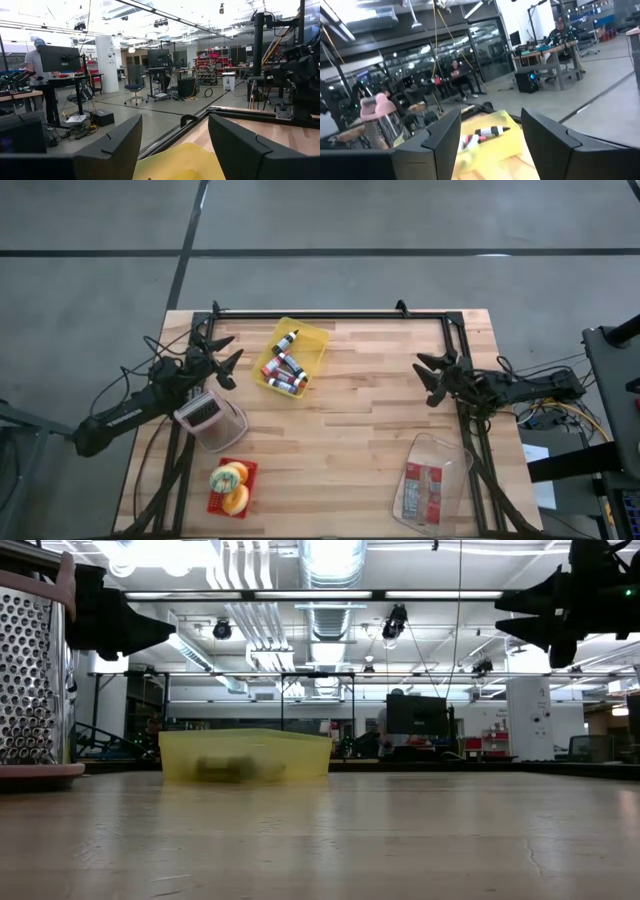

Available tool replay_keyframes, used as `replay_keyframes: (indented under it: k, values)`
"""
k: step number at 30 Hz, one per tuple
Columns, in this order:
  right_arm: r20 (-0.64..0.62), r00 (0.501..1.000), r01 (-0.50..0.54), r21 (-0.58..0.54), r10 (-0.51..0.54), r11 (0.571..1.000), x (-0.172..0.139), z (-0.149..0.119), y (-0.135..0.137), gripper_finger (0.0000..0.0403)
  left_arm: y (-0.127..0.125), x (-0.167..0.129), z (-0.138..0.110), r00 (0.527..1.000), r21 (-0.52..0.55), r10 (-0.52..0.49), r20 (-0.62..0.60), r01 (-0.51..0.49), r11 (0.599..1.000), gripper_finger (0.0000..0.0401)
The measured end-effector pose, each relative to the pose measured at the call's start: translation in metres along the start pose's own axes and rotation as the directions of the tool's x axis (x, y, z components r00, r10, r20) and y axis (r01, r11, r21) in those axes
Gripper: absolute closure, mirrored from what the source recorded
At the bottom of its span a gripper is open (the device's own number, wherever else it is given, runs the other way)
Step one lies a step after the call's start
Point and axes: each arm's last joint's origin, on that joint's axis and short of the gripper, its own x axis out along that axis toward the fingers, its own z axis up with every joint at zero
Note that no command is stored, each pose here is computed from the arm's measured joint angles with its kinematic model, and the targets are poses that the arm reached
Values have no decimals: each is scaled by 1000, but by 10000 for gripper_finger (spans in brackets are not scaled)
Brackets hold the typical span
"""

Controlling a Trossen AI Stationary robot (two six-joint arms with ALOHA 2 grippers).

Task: Pick & Place Food Item
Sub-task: Return to Home Position

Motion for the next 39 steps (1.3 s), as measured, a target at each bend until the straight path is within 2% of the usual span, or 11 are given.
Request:
replay_keyframes:
  k: [11,16,21,27,34,39]
  values:
    - [4,1000,-4,-38,4,999,-5,1,-4,199,0,0,0,1000,0,0,0,0,1000,169]
    - [-1,998,-59,-37,59,998,-5,2,-2,199,0,0,0,1000,0,0,-1,0,1000,169]
    - [-31,998,-59,-102,56,993,-5,-2,-2,199,0,0,0,1000,0,0,-1,0,1000,169]
    - [-49,998,-54,-61,51,997,-4,-4,-2,199,0,0,0,1000,0,0,-1,0,1000,169]
    - [-71,997,-56,-281,37,958,-3,-7,-2,199,0,0,0,1000,0,0,-1,0,1000,169]
    - [-74,997,-57,-303,37,951,-3,-7,-2,199,0,0,0,1000,0,0,-1,0,1000,169]
